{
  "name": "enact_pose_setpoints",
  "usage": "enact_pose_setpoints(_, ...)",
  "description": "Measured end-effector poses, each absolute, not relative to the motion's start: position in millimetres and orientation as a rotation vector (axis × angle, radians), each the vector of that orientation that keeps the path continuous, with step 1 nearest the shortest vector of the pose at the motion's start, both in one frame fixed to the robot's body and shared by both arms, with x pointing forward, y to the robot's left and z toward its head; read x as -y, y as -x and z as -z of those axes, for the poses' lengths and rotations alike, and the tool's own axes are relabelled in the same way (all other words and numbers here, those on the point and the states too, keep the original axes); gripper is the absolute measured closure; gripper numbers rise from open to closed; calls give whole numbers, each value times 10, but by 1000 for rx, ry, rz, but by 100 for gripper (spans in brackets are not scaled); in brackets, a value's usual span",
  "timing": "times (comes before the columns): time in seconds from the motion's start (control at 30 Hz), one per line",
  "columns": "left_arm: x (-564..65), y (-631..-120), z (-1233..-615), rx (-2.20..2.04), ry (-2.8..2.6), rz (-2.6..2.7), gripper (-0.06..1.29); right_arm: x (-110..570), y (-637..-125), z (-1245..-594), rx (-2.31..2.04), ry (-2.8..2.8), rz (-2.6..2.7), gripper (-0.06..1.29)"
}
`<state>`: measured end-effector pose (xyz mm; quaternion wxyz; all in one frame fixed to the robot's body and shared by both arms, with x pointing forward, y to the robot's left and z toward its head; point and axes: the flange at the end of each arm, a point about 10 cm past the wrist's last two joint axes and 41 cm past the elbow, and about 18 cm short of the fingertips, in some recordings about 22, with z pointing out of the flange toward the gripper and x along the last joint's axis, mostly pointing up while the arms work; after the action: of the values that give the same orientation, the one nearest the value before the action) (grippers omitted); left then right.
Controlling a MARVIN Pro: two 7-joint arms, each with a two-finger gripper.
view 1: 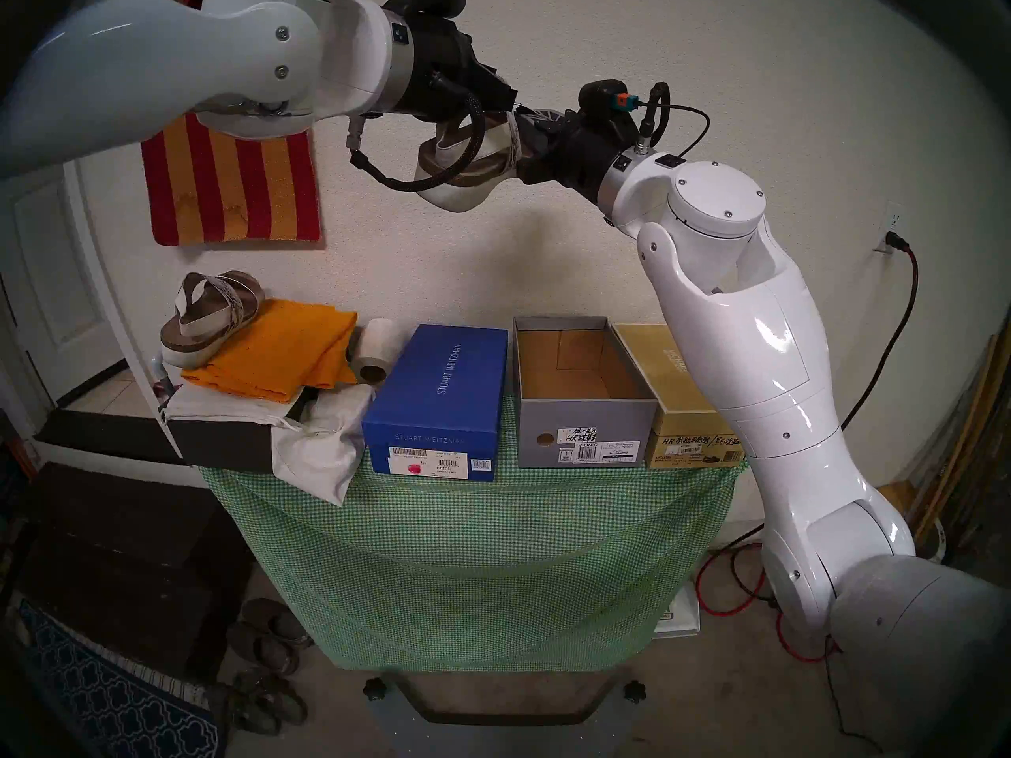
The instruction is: Put shoes into shoe box
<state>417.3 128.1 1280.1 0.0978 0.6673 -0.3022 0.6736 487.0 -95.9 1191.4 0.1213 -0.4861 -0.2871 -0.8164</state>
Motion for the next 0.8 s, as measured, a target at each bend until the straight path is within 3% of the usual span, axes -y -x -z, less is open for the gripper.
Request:
enact_pose_setpoints(0.23, -1270, -4138, -12831, 866, -1953, -1899, 124, 1091, -4894, -11843, 832, 1423, 2421, 122)
enact_pose_setpoints(0.27, -1266, -4126, -12830, 859, -1953, -1864, 114, 1106, -4901, -11835, 831, 1427, 2424, 122)
enact_pose_setpoints(0.3, -1261, -4111, -12832, 852, -1951, -1824, 74, 1125, -4912, -11823, 828, 1433, 2427, 122)
enact_pose_setpoints(0.33, -1258, -4097, -12836, 844, -1948, -1789, 14, 1142, -4924, -11810, 826, 1440, 2429, 122)
enact_pose_setpoints(0.37, -1258, -4077, -12842, 831, -1943, -1741, -4, 1165, -4946, -11790, 824, 1452, 2431, 122)
enact_pose_setpoints(0.8, -1498, -4007, -12882, 795, -1959, -1398, -3, 1398, -5237, -11690, 825, 1576, 2444, 122)
